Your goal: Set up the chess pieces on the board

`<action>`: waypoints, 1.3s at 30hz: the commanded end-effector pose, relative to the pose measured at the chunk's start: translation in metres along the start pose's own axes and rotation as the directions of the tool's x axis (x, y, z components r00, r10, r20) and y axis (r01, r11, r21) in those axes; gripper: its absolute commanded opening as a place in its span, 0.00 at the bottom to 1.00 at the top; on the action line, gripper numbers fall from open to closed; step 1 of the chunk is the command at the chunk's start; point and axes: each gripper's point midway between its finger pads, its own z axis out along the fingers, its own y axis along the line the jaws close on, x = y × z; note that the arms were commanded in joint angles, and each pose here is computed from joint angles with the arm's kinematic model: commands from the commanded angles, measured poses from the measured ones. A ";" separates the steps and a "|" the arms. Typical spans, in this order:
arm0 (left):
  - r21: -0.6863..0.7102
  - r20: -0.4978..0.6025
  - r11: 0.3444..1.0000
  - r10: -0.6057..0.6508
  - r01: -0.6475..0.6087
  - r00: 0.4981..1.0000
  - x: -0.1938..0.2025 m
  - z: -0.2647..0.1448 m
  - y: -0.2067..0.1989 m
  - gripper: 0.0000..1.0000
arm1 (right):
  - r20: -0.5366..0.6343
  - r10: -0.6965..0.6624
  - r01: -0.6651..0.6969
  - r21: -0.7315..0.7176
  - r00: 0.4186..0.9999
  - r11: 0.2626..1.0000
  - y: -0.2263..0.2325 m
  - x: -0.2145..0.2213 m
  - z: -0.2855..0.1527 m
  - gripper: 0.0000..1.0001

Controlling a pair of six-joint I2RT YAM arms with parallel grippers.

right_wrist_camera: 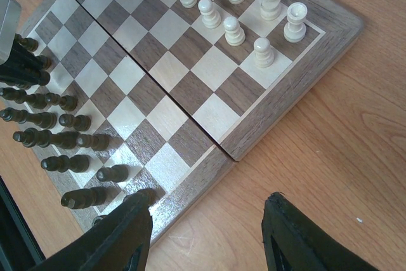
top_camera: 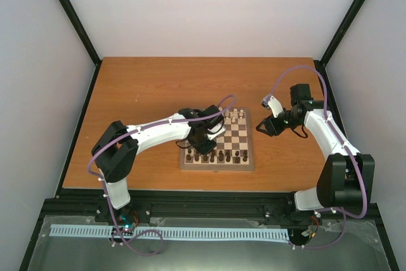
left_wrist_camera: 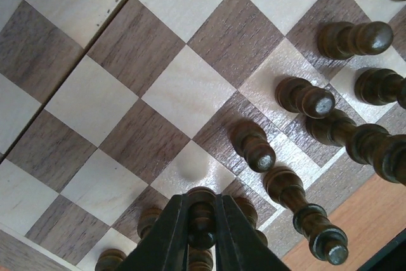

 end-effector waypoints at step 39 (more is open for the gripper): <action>-0.172 0.250 0.976 -0.088 0.134 0.964 -0.029 -0.098 0.051 0.36 | 0.078 -0.045 0.039 0.069 0.996 0.997 0.004 -0.029 -0.033 0.49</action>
